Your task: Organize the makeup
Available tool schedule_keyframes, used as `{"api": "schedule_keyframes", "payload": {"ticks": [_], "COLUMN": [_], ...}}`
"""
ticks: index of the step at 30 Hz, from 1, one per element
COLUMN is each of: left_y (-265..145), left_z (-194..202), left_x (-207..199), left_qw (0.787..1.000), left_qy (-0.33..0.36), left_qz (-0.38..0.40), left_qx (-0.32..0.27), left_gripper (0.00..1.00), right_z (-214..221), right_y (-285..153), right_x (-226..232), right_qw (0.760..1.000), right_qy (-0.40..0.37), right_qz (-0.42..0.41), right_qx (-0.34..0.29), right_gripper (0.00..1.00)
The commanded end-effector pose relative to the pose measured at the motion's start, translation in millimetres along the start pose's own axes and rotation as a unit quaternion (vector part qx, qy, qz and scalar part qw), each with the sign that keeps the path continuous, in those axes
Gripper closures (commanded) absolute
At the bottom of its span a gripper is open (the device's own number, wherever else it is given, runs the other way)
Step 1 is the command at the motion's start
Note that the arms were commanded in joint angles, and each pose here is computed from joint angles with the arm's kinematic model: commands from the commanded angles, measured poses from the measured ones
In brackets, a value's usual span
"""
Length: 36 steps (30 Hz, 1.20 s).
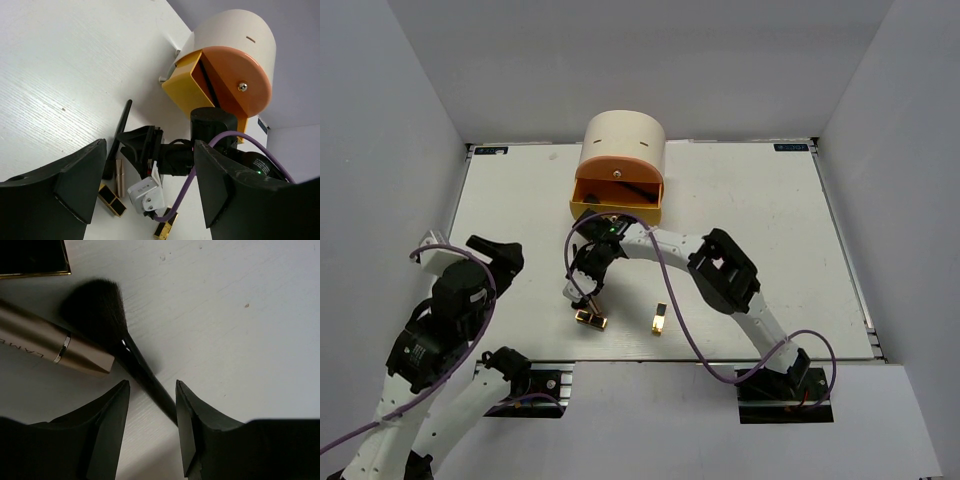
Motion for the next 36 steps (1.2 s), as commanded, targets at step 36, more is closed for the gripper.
{"api": "schedule_keyframes", "payload": {"ticks": [36], "left_y": [23], "left_z": [73], "left_x": [-7], "left_qw": [0.991], "left_qy": [0.045], "left_qz": [0.044], "left_qx": [0.121], "left_gripper": [0.34], "right_z": [-19], "right_y": [-35], "right_x": [-24], "right_qw": [0.996], "right_qy": [0.033], "right_qz": [0.087], "right_qx": [0.013], "right_gripper": [0.54]}}
Point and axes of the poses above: each gripper's point midway between its finger pads, its own y axis out along the fingers, its own x axis along the line the jaws close on, z = x × y, the point moved 3 cm from there along -y, back along the fingers, and after that the axes turned 11 degrees about y, right-handed, at the moved point
